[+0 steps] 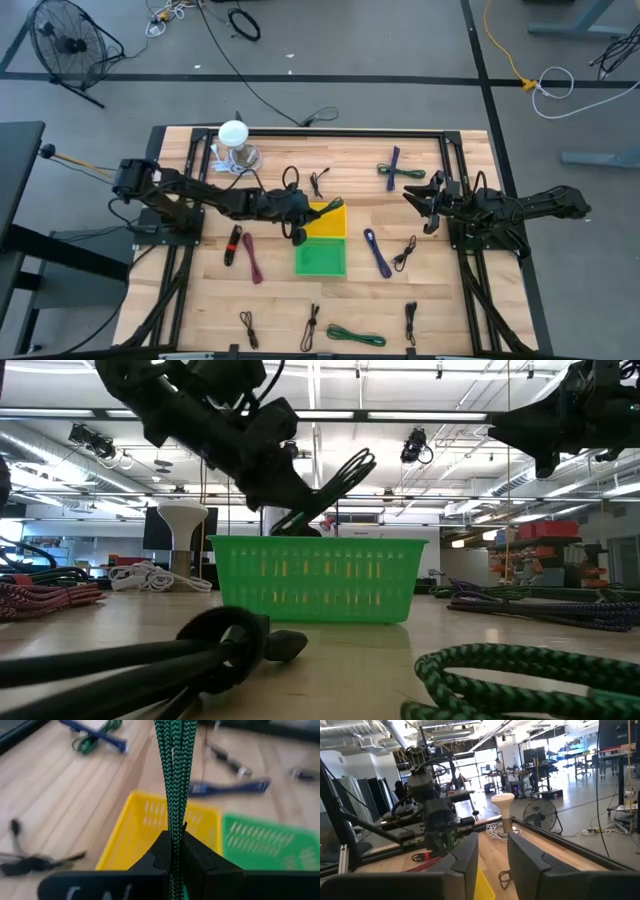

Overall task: Pick & Place USB Port
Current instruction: Put the green and black USB cable into the yellow bin, then put the black USB cable into the green bin

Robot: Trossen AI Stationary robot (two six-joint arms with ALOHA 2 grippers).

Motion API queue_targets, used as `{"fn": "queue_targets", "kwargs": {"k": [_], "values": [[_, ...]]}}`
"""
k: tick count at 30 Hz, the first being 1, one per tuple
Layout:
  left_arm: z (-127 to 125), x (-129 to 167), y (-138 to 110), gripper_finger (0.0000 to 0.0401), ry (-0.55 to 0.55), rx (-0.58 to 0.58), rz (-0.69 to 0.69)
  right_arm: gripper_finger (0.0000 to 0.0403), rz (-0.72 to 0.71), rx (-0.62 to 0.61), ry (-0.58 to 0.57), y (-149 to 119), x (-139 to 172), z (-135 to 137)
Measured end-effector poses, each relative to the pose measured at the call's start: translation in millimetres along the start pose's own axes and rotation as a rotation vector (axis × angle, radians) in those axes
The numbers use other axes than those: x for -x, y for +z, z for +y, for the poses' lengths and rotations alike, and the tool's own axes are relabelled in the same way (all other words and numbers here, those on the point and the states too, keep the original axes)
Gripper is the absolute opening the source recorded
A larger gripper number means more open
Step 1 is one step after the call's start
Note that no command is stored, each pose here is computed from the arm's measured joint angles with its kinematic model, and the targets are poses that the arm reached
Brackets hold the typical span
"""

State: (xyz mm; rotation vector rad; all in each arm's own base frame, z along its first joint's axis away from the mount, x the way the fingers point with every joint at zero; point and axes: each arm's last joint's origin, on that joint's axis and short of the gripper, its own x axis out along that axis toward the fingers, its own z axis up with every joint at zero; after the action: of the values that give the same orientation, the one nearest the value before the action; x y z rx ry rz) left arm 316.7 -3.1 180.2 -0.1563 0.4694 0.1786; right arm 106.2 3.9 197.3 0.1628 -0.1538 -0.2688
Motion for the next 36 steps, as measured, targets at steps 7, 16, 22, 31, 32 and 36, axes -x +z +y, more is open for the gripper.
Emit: {"fn": "queue_targets", "kwargs": {"k": [7,16,22,31,32,36], "values": [[0,-12,-11,0.0023,-0.010,0.024,0.041,0.0104,0.010,0.005,-0.001,-1,-1,0],[7,-16,-13,0.0061,0.013,0.045,0.055,0.0104,0.014,0.006,-0.002,-1,-1,0],[7,-16,-13,0.0064,0.014,0.074,0.054,0.0104,0.017,0.008,-0.002,-2,-1,0],[9,-16,-13,0.0066,0.063,0.000,0.044,0.0104,0.018,0.009,-0.002,-2,-1,0],[9,-15,-12,0.0066,0.073,-0.009,0.039,0.0104,0.018,0.009,-0.002,-2,-1,0],[10,-8,-3,0.0066,0.116,-0.087,0.003,0.0104,0.018,0.009,-0.002,-2,-1,0]]}}
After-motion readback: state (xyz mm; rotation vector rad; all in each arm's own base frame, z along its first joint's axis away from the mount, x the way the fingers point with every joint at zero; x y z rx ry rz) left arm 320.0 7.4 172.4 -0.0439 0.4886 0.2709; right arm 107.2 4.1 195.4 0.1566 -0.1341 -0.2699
